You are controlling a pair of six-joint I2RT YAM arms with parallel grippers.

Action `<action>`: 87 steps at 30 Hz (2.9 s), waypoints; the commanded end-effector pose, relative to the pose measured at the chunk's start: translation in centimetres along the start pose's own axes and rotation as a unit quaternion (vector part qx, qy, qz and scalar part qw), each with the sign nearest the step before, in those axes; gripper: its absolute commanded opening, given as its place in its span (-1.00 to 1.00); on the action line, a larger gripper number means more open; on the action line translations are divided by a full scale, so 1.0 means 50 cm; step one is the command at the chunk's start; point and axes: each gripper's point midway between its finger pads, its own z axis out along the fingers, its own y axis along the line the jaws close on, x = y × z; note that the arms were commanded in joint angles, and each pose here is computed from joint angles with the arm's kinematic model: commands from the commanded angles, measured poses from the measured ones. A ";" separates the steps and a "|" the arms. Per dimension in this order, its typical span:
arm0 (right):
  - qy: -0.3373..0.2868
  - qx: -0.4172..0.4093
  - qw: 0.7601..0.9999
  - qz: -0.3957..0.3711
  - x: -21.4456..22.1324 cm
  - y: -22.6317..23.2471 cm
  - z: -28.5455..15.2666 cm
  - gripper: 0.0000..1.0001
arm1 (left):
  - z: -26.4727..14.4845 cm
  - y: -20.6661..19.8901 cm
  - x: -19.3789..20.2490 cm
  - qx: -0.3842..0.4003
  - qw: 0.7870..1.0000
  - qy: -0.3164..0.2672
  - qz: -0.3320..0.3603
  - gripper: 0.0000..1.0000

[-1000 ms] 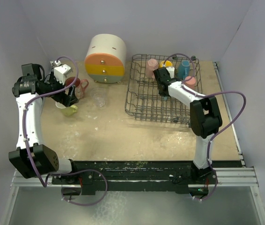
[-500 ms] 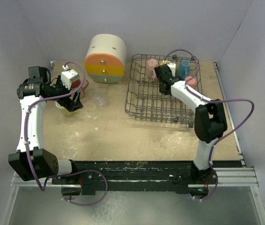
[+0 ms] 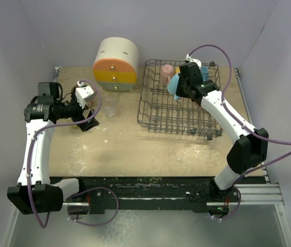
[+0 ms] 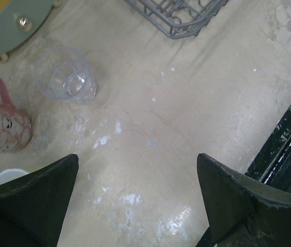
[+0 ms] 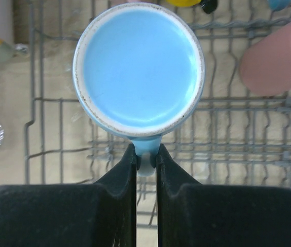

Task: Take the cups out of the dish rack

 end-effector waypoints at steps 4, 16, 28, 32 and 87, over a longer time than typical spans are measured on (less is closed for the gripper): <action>-0.031 -0.215 0.973 0.078 -0.075 0.148 -0.185 -1.00 | 0.012 -0.065 -0.079 0.043 0.983 -0.125 0.127 0.99; 0.064 -0.595 0.773 0.211 0.025 0.348 -0.443 -1.00 | 0.003 -0.102 -0.130 0.044 0.949 -0.197 0.241 0.99; 0.128 -0.714 0.629 0.281 0.100 0.412 -0.576 -1.00 | -0.039 -0.150 -0.173 0.061 0.932 -0.248 0.258 0.68; 0.131 -0.732 0.599 0.299 0.108 0.421 -0.604 -1.00 | -0.065 -0.165 -0.202 0.062 0.924 -0.268 0.266 0.61; -0.021 -0.201 0.965 0.165 0.070 0.054 -0.337 1.00 | 0.154 0.152 0.161 -0.088 0.977 0.180 0.080 -1.00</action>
